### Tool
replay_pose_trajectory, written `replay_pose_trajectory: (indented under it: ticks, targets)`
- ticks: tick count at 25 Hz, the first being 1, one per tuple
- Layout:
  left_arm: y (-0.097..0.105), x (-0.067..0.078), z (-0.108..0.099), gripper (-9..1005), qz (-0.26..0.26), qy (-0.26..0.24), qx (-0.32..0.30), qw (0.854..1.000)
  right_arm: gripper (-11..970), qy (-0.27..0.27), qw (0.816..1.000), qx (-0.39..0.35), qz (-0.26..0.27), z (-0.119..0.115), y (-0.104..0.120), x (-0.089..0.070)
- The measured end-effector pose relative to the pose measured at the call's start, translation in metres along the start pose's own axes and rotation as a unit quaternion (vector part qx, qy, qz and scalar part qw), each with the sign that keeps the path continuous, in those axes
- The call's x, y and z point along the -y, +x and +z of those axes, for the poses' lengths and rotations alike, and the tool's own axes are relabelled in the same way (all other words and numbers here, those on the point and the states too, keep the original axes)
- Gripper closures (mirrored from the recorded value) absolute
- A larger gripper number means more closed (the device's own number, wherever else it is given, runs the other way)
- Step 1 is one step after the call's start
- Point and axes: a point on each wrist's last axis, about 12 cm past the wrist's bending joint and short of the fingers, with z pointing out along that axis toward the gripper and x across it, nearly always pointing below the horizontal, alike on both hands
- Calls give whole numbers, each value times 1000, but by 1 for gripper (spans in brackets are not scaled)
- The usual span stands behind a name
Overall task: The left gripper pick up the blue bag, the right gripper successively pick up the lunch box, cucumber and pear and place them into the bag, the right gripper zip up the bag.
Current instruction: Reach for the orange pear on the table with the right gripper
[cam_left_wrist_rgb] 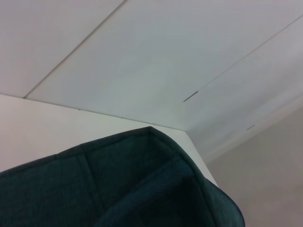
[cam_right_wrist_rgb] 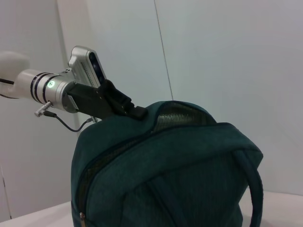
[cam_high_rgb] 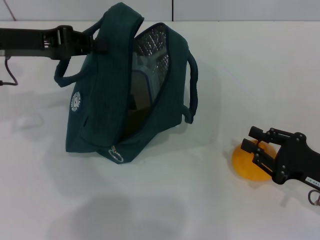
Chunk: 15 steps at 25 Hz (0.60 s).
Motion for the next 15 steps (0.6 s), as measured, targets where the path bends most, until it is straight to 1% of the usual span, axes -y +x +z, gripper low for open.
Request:
replay_pose_trajectory:
  ticks: [12,15]
  targets:
    - [2,-1,-1,942,-2,-1,0,1000,722,-1,1000,2,-2,1,-1,0]
    - [2,-1,-1,942,-3,-1,0,1000,721,-2,1000,3,-2,1,-1,0]
